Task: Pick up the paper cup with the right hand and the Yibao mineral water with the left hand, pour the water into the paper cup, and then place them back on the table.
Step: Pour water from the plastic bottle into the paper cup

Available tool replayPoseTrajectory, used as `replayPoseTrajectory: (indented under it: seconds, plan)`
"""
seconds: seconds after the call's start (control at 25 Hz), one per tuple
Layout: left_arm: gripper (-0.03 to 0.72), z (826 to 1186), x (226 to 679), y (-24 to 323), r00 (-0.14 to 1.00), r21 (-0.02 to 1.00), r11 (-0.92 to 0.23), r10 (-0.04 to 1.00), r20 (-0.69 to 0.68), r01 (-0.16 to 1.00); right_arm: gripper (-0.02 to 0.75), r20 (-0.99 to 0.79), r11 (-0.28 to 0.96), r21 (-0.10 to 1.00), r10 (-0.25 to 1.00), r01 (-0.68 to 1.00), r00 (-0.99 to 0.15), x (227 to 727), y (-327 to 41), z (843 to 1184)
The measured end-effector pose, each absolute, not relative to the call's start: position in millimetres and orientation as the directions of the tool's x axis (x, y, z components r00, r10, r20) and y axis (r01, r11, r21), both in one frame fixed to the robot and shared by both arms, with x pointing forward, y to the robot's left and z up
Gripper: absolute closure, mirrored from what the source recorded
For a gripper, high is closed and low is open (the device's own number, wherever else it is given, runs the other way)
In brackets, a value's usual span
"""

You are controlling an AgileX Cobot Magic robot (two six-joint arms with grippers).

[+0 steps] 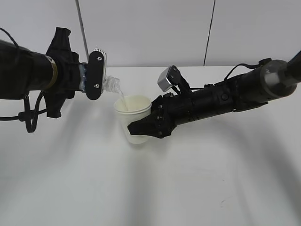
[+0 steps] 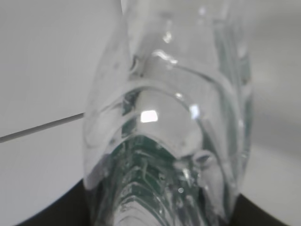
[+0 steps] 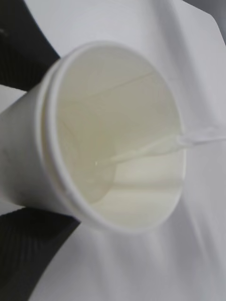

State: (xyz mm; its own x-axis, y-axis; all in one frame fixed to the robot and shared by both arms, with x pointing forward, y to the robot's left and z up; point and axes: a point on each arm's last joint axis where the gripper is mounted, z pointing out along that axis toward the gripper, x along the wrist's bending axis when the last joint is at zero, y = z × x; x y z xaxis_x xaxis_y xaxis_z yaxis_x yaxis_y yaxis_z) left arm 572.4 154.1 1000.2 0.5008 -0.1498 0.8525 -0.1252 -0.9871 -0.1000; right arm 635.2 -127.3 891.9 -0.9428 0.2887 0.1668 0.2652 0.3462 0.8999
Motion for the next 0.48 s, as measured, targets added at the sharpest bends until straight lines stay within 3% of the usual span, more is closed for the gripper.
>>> replayPoseTrajectory:
  seconds: [0.48]
  plan:
    - [0.374,1000.3,572.4,154.1,0.500,-0.102,-0.987,-0.152,0.853,-0.127,0.208,0.167,0.346,0.900,0.289,0.265,-0.943,635.2,-127.3,891.9]
